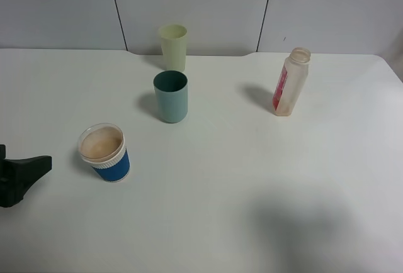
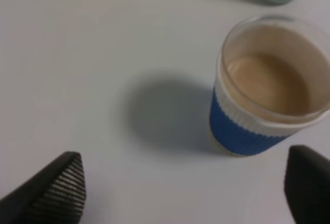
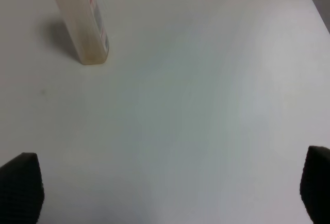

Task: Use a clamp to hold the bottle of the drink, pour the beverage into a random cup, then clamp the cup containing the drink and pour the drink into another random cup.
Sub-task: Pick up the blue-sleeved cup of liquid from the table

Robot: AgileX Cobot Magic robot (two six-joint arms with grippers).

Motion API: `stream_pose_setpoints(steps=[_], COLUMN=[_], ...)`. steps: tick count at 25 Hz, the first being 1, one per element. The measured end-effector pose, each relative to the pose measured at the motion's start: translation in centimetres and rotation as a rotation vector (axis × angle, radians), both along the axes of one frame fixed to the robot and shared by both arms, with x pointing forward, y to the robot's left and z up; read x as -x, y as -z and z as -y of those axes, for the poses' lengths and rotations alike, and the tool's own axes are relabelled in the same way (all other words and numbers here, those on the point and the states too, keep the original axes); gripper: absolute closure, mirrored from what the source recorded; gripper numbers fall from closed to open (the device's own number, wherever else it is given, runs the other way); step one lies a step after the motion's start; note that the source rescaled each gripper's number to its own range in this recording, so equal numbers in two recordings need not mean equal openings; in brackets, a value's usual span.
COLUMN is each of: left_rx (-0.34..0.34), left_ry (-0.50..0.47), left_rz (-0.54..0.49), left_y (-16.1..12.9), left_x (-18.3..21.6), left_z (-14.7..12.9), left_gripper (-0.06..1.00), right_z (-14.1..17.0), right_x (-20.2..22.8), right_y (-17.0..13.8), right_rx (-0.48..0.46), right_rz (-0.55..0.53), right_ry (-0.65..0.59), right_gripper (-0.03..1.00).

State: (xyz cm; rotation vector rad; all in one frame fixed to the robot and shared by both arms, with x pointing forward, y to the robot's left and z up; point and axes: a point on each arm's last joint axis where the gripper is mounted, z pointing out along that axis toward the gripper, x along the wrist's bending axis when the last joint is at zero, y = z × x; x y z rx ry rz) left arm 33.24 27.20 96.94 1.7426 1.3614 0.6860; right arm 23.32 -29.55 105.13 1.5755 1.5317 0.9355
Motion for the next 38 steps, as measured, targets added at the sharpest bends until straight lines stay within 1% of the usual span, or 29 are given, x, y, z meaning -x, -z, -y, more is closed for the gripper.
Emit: stream_pose_setpoints(steps=[3, 8, 10, 11, 15, 19, 23, 25, 26, 27, 33, 36, 38], left_rx=[0.008, 0.011, 0.012, 0.028, 0.036, 0.032, 0.017, 0.005, 0.005, -0.008, -0.028, -0.045, -0.04], left_ry=[-0.011, -0.017, -0.024, -0.036, -0.041, -0.035, 0.014, 0.041, 0.041, 0.058, 0.075, 0.086, 0.084], left_rz=[0.009, 0.026, 0.027, 0.05, 0.057, 0.018, -0.034, -0.087, -0.087, -0.114, -0.163, -0.168, -0.165], left_y=[1.1, 1.7, 2.6, 2.8, 2.8, 3.1, 3.8, 4.5, 4.5, 5.0, 6.0, 6.3, 6.2], left_x=[0.2, 0.3, 0.6, 0.6, 0.6, 0.2, -0.3, -0.7, -0.7, -1.0, -1.5, -1.7, -1.7], left_z=[-0.1, -0.2, -0.3, -0.4, -0.4, -0.2, 0.5, 1.1, 1.1, 1.5, 2.0, 2.1, 2.1], left_gripper=[0.56, 0.56, 0.56, 0.56, 0.56, 0.56, 0.56, 0.56, 0.56, 0.56, 0.56, 0.56, 0.56], right_z=[0.0, 0.0, 0.0, 0.0, 0.0, 0.0, 0.0, 0.0, 0.0, 0.0, 0.0, 0.0, 0.0], right_x=[0.0, 0.0, 0.0, 0.0, 0.0, 0.0, 0.0, 0.0, 0.0, 0.0, 0.0, 0.0, 0.0], right_y=[0.0, 0.0, 0.0, 0.0, 0.0, 0.0, 0.0, 0.0, 0.0, 0.0, 0.0, 0.0, 0.0], right_rx=[0.0, 0.0, 0.0, 0.0, 0.0, 0.0, 0.0, 0.0, 0.0, 0.0, 0.0, 0.0, 0.0], right_rz=[0.0, 0.0, 0.0, 0.0, 0.0, 0.0, 0.0, 0.0, 0.0, 0.0, 0.0, 0.0, 0.0], right_ry=[0.0, 0.0, 0.0, 0.0, 0.0, 0.0, 0.0, 0.0, 0.0, 0.0, 0.0, 0.0, 0.0], right_gripper=[-0.03, -0.03, -0.03, -0.03, -0.03, -0.03, -0.03, -0.03, -0.03, -0.03, -0.03, -0.03, -0.03])
